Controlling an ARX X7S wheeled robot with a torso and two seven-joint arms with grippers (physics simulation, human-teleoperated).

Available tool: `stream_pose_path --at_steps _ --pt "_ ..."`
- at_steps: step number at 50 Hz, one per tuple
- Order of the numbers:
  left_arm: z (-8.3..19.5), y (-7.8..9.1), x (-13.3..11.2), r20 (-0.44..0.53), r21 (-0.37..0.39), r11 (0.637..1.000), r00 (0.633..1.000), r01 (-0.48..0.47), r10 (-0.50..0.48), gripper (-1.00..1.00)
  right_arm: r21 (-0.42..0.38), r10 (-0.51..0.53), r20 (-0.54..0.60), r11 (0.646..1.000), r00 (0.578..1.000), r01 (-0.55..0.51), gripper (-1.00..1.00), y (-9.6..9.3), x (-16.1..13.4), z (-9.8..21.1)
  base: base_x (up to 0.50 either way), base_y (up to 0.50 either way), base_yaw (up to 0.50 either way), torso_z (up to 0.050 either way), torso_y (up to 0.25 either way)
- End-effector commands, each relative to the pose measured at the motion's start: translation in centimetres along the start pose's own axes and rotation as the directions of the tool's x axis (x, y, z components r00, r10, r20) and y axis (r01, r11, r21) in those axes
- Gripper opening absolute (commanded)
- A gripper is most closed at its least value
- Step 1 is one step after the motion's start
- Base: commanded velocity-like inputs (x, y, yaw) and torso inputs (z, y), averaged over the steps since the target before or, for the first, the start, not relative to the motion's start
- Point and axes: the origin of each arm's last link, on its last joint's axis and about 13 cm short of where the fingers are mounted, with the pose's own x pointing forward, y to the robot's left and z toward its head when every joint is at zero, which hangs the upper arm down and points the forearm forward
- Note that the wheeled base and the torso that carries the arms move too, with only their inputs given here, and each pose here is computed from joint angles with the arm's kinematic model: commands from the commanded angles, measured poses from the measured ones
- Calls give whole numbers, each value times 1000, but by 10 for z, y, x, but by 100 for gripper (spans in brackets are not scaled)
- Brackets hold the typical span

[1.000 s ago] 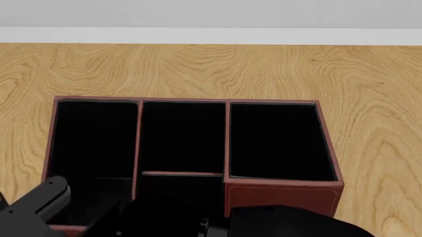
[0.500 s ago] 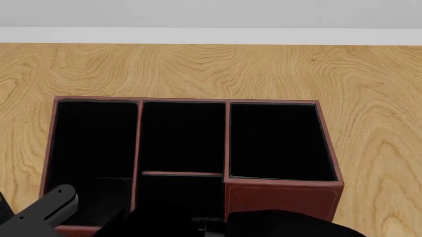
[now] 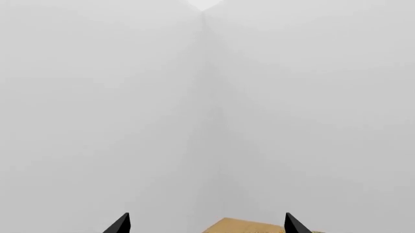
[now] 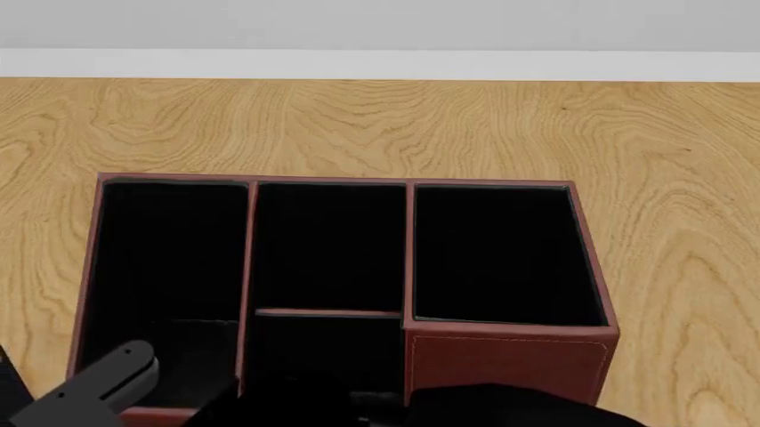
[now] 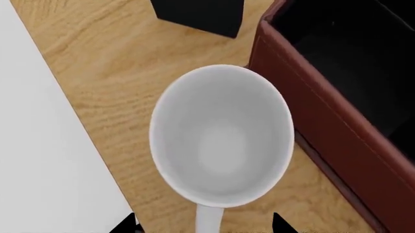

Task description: Pick up the white mug and place it to the right of the caddy.

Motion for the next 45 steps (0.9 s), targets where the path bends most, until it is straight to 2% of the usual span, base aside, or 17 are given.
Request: stream_pose_path --at_steps 1,45 --pt "0 1 -1 -1 0 1000 1000 -3 3 100 13 2 -10 1000 1000 -2 100 -2 4 -2 0 0 0 0 0" --pt "-2 2 0 -8 2 1000 1000 -7 7 100 41 12 -48 999 999 -10 100 -10 14 -8 0 0 0 0 0"
